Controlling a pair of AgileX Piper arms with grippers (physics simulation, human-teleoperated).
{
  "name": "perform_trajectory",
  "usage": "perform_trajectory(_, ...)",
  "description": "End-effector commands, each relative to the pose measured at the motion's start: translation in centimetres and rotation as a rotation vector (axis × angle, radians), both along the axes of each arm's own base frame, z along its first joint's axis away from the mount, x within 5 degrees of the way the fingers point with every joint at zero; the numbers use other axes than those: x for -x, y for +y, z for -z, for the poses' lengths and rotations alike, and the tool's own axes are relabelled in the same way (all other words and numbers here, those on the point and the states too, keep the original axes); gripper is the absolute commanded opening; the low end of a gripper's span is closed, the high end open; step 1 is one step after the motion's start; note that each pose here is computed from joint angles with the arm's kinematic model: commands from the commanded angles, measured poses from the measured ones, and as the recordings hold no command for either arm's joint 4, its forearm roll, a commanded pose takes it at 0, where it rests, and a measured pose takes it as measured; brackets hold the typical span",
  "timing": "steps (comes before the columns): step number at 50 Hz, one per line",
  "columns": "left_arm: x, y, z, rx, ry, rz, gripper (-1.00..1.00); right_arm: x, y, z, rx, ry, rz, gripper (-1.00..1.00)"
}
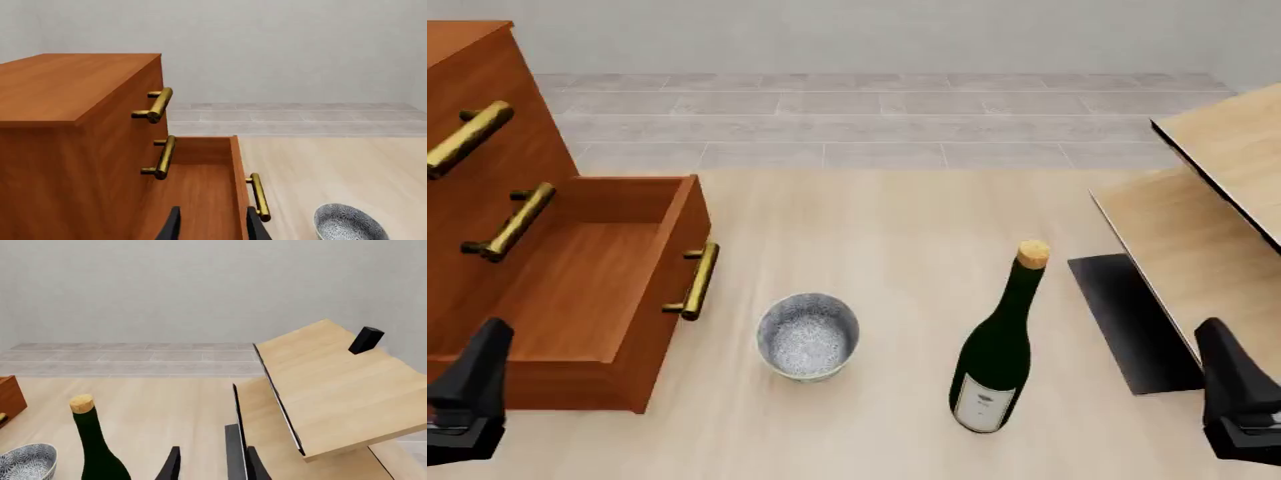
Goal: Put the bowl on top of the cabinet.
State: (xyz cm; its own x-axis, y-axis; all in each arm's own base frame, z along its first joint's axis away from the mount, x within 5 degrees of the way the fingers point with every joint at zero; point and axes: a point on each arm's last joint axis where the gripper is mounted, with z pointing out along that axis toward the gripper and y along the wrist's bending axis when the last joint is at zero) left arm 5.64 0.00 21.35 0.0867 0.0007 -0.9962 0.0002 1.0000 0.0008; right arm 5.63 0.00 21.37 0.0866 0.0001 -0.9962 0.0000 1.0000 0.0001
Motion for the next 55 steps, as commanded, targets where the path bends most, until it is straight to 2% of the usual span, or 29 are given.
perform_trajectory(1,0.0,0.0,0.0,-0.004,0.005,0.005,1.0,0.0,0.0,-0.1,0.0,0.001,0.0,1.0)
perform_trajectory(18,0.0,-0.3,-0.4,-0.062,0.001,0.042,1.0,0.0,0.0,-0.1,0.0,0.001,0.0,1.0)
perform_trajectory(23,-1.2,-0.8,-0.7,-0.076,0.05,0.112,1.0,0.0,0.0,-0.1,0.0,0.001,0.0,1.0)
perform_trajectory(29,-2.1,-1.6,-1.1,-0.12,0.069,0.198,1.0,0.0,0.0,-0.1,0.0,0.001,0.0,1.0)
perform_trajectory(36,-4.3,-2.2,-0.7,-0.132,0.119,0.216,1.0,0.0,0.0,-0.1,0.0,0.001,0.0,1.0)
perform_trajectory(39,-4.7,-2.4,-0.6,-0.164,0.109,0.224,1.0,0.0,0.0,-0.1,0.0,0.001,0.0,1.0)
perform_trajectory(46,-5.9,-3.0,-1.0,-0.178,0.122,0.25,1.0,0.0,0.0,-0.1,0.0,0.001,0.0,1.0)
perform_trajectory(55,-7.6,-3.7,-3.0,-0.143,0.14,0.269,1.0,0.0,0.0,-0.1,0.0,0.001,0.0,1.0)
